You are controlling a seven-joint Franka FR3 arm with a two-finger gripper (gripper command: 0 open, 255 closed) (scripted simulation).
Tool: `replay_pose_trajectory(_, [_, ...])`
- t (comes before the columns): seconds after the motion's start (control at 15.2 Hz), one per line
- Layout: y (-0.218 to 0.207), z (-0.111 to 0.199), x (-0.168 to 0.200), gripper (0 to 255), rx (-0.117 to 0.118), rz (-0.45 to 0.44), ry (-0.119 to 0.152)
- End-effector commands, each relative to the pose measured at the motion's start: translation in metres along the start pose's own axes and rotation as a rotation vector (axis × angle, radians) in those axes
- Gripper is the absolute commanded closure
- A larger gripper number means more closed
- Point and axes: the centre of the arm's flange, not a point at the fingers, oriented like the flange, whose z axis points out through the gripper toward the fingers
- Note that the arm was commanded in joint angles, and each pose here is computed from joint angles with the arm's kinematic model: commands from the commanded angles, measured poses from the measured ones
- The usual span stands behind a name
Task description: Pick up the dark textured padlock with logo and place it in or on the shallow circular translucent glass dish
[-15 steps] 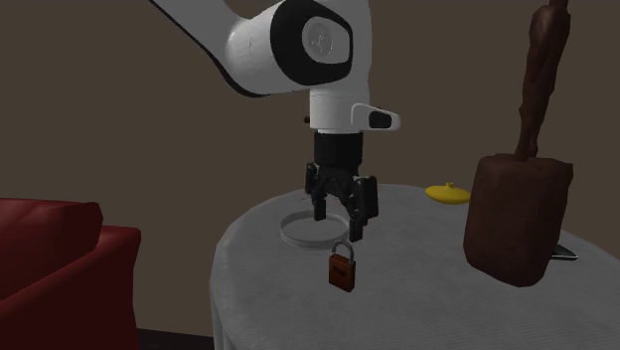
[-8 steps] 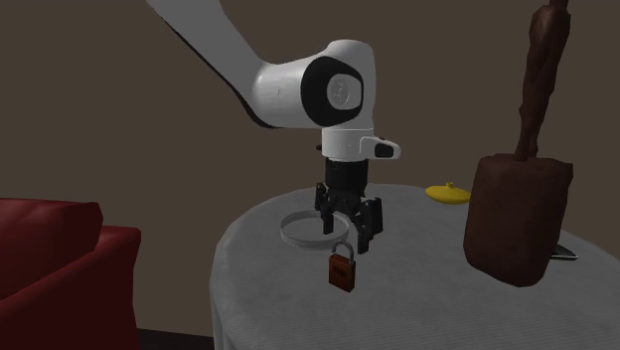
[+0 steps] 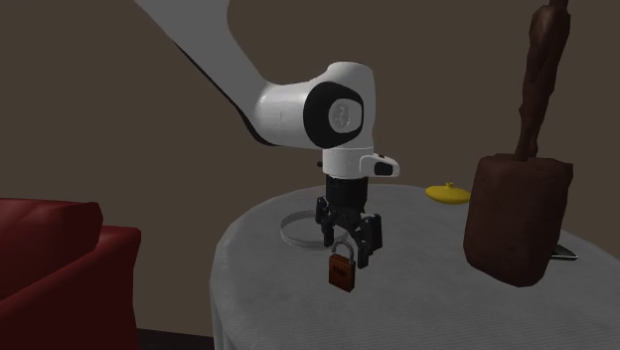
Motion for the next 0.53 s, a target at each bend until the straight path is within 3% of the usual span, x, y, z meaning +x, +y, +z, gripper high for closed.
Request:
replay_pose_trajectory(0.0, [-0.0001, 0.0005, -0.0001, 0, 0.000, 0.000, 0.000])
replay_pose_trajectory(0.26, [-0.0001, 0.0005, -0.0001, 0, 0.000, 0.000, 0.000])
replay_pose_trajectory(0.33, [-0.0001, 0.0005, -0.0001, 255, 0.000, 0.000, 0.000])
replay_pose_trajectory(0.46, [-0.0001, 0.0005, -0.0001, 255, 0.000, 0.000, 0.000])
